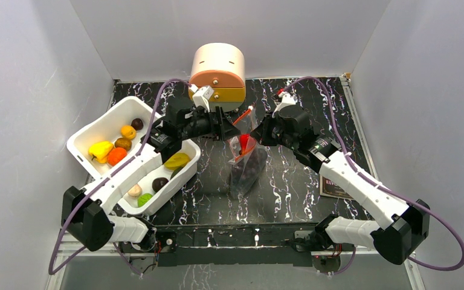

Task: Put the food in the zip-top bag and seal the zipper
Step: Place the fake fruit in the zipper food storage bag, then pick up the fake fruit from the bin.

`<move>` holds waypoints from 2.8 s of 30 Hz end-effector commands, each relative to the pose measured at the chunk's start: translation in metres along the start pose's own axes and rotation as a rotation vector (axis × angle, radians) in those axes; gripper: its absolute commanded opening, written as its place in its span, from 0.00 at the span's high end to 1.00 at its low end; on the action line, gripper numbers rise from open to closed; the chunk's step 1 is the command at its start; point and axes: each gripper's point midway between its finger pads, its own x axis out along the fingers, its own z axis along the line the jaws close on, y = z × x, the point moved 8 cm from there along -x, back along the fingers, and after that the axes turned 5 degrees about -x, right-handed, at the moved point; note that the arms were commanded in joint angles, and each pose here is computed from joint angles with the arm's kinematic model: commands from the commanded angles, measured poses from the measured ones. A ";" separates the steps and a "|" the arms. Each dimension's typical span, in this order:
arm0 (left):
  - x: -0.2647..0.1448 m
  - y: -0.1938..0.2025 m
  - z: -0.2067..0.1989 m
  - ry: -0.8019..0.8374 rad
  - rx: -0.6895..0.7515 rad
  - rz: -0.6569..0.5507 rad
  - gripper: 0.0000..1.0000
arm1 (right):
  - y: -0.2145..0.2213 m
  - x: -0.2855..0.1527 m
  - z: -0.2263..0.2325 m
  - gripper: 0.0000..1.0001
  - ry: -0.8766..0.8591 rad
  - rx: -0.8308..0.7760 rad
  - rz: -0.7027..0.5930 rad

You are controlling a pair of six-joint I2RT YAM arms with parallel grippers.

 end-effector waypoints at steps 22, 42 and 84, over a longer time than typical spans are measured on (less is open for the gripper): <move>-0.115 -0.077 0.084 -0.933 0.108 -0.211 0.21 | -0.029 -0.040 0.022 1.00 -0.160 0.034 -0.189; -0.199 -0.047 0.203 -1.344 -0.185 -0.293 0.26 | -0.012 -0.043 0.025 1.00 -0.272 -0.054 -0.101; -0.191 -0.003 0.318 -1.521 -0.106 0.176 0.61 | -0.027 -0.043 0.022 1.00 -0.185 -0.123 -0.150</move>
